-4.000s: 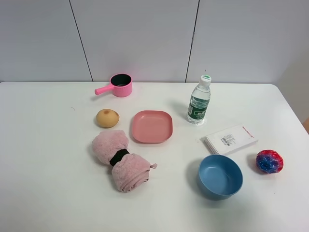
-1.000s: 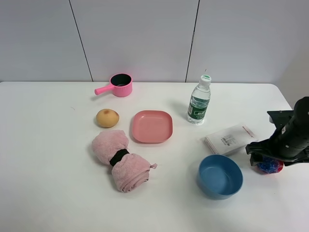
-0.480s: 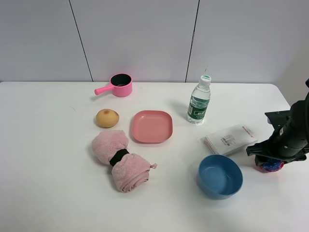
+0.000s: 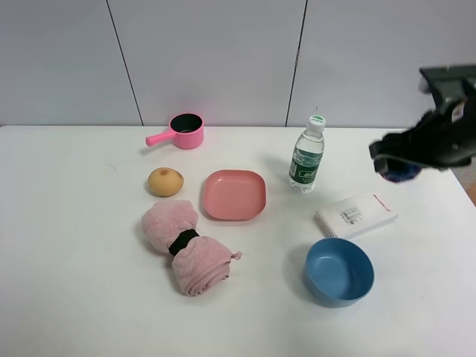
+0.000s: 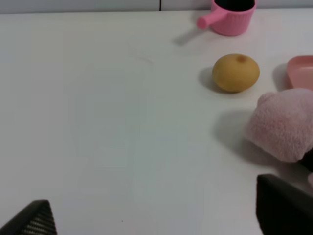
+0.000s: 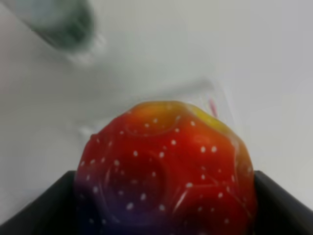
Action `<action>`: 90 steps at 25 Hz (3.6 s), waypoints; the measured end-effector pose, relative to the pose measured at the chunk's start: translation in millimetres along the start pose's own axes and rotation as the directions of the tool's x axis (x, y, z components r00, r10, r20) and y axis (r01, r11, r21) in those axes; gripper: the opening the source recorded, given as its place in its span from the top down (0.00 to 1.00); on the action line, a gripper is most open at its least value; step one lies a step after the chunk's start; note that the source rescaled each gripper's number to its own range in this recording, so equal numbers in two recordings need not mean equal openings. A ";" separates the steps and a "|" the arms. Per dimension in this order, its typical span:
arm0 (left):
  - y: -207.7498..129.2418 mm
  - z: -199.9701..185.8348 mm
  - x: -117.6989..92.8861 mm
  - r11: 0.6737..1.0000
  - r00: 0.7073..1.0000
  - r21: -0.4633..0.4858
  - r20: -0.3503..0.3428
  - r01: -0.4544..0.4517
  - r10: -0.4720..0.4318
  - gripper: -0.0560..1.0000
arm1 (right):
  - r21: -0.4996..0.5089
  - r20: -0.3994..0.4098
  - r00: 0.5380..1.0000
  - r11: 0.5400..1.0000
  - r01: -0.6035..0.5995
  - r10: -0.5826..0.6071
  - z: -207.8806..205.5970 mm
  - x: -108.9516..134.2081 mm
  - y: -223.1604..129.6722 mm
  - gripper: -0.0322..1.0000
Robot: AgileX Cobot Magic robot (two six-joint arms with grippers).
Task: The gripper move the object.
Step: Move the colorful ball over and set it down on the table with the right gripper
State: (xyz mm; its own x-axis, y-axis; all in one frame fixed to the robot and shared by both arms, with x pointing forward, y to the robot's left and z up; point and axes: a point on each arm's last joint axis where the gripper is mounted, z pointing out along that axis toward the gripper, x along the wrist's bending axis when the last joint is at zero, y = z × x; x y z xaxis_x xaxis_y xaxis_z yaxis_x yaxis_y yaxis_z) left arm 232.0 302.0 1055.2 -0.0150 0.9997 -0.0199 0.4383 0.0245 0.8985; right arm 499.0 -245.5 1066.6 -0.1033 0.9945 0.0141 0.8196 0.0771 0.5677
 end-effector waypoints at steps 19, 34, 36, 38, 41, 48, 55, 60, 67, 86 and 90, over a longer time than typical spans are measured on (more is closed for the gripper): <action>0.0 0.0 0.0 1.000 1.000 0.000 0.000 0.000 0.000 0.00 | -0.062 -0.364 0.778 0.847 0.528 -0.511 6.2 266.9 104.0 0.95; 0.0 0.0 0.0 1.000 1.000 0.000 0.000 0.000 0.000 0.00 | -0.104 -0.509 0.519 0.647 0.755 -0.687 19.0 359.1 28.5 0.95; 0.0 0.0 0.0 1.000 1.000 0.000 0.000 0.000 0.000 0.00 | -0.095 -0.515 0.511 0.638 0.764 -0.689 25.1 363.6 23.3 0.95; 0.0 0.0 0.0 1.000 1.000 0.000 0.000 0.000 0.000 0.00 | -0.069 -0.518 0.511 0.629 0.774 -0.685 38.6 367.2 17.4 0.95; 0.0 0.0 0.0 1.000 1.000 0.000 0.000 0.000 0.000 0.00 | -0.031 -0.521 0.507 0.609 0.792 -0.687 60.2 371.9 7.6 0.95; 0.0 0.0 0.0 1.000 1.000 0.000 0.000 0.000 0.000 0.00 | -0.006 -0.578 0.453 0.558 0.830 -0.679 92.1 383.5 -14.6 0.95; 0.0 0.0 0.0 1.000 1.000 0.000 0.000 0.000 0.000 0.00 | 0.009 -0.617 0.400 0.503 0.864 -0.677 114.1 396.6 -41.0 0.95; 0.0 0.0 0.0 1.000 1.000 0.000 0.000 0.000 0.000 0.00 | 0.017 -0.616 0.404 0.502 0.865 -0.676 128.1 399.5 -48.3 0.95; 0.0 0.0 0.0 1.000 1.000 0.000 0.000 0.000 0.000 0.00 | 0.029 -0.632 0.401 0.497 0.867 -0.663 137.6 403.3 -58.1 0.95; 0.0 0.0 0.0 1.000 1.000 0.000 0.000 0.000 0.000 0.00 | 0.015 -0.627 0.374 0.470 0.883 -0.683 140.1 408.7 -67.1 0.95; 0.0 0.0 0.0 1.000 1.000 0.000 0.000 0.000 0.000 0.00 | 0.028 -0.610 0.387 0.469 0.883 -0.691 144.0 407.6 -67.7 0.95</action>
State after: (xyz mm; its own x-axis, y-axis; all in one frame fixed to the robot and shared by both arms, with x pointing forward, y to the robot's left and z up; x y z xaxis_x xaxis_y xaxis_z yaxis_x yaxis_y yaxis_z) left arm 232.0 302.0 1055.2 -0.0150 0.9997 -0.0199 0.4383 0.0245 0.8985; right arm 482.5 164.7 915.4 -0.9506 0.2883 0.1153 0.3089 0.9162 0.2554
